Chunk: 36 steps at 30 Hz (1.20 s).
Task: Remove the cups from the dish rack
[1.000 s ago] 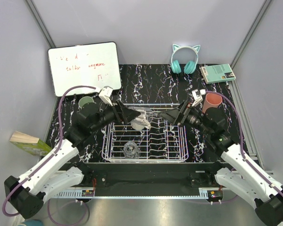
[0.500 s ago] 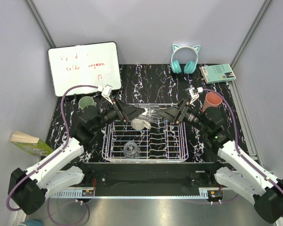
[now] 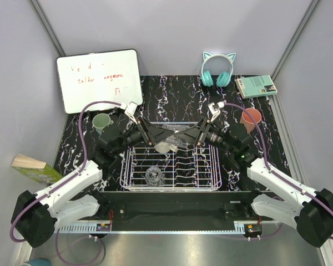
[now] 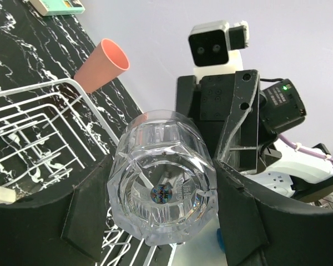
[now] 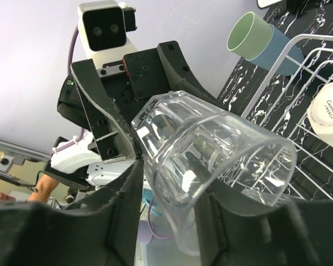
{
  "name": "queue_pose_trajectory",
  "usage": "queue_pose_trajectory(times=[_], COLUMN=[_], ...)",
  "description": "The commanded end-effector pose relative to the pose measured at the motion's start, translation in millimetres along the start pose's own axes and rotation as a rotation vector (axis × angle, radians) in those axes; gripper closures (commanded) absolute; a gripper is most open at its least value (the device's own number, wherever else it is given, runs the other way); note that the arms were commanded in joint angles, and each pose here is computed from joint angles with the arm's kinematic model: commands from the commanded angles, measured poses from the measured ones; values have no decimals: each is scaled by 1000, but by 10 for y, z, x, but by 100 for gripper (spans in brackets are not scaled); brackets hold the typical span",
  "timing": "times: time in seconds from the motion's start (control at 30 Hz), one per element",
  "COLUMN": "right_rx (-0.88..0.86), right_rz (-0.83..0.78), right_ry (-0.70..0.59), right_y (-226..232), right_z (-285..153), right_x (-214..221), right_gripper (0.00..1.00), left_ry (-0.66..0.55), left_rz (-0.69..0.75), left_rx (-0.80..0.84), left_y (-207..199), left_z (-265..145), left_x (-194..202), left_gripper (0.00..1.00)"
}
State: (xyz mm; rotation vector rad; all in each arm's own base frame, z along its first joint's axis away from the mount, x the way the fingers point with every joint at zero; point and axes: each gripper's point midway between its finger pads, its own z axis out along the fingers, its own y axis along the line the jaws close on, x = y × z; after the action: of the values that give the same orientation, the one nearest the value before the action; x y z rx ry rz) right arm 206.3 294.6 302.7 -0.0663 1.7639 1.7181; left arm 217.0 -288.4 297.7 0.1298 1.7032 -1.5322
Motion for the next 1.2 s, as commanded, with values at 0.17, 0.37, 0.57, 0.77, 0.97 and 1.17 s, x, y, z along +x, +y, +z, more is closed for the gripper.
queue_pose_trajectory(times=[0.17,0.37,0.57,0.77,0.97,1.17], right_rx=[-55,-38,-9,80,488,1053], right_rz=[-54,-63,-83,-131,-157,-225], right_ry=[-16,-18,-36,-88,-267,-478], right_y=[200,188,155,112,-373,-778], right_z=[43,-34,-168,-343,-805,-1602], right_x=[-27,4,41,-21,-317,-793], right_gripper=[99,100,100,100,100,100], left_ry=[-38,-12,-38,-136,-163,-148], left_rz=[51,68,189,236,220,195], left_rx=[95,24,-105,-181,-254,-350], left_y=[-248,-160,-159,-190,-63,163], left_z=[-8,-7,-73,-248,-408,-542], left_x=[-87,-92,-426,-753,-731,-608], left_gripper=[100,86,5,1,1,1])
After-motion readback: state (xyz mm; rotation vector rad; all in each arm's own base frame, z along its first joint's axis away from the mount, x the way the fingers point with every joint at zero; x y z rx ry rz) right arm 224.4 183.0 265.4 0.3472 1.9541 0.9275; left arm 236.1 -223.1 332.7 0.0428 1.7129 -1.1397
